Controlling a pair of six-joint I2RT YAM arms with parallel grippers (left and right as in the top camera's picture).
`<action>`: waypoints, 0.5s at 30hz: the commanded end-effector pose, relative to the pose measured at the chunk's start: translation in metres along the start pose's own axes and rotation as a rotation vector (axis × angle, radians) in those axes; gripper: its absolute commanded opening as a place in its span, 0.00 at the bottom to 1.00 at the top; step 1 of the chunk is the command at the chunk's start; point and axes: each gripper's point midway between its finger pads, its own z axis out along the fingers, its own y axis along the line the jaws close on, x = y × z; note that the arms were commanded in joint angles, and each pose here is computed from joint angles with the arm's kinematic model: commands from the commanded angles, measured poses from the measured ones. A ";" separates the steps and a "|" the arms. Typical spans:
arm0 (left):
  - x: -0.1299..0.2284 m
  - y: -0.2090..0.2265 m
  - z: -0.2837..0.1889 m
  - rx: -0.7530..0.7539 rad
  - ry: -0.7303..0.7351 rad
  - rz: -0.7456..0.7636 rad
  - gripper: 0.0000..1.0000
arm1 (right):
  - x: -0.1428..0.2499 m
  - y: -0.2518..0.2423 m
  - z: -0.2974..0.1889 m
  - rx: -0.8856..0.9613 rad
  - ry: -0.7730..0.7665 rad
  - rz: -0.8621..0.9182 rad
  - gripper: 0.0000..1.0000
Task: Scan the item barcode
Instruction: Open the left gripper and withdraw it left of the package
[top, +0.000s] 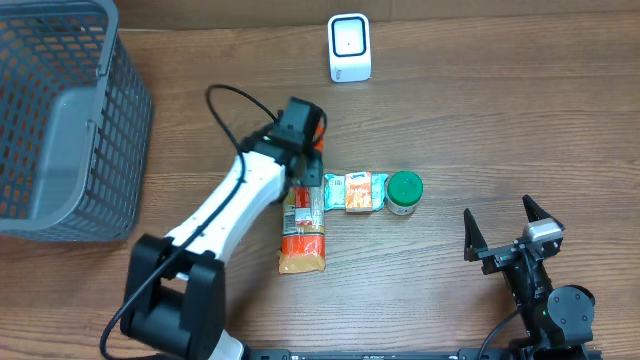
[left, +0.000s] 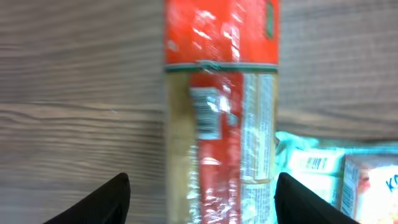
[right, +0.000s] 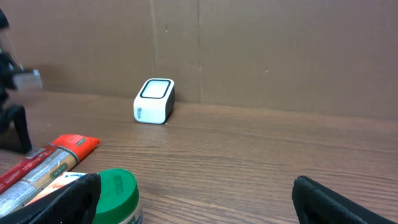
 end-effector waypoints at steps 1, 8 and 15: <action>-0.026 0.036 -0.019 -0.022 -0.048 -0.095 0.66 | 0.003 -0.002 0.000 0.006 -0.001 -0.005 1.00; -0.018 0.108 -0.013 -0.104 0.020 -0.242 0.70 | 0.003 -0.002 0.000 0.006 -0.001 -0.005 1.00; -0.013 0.146 -0.012 -0.140 0.041 -0.331 0.94 | 0.003 -0.002 0.000 0.006 -0.001 -0.005 1.00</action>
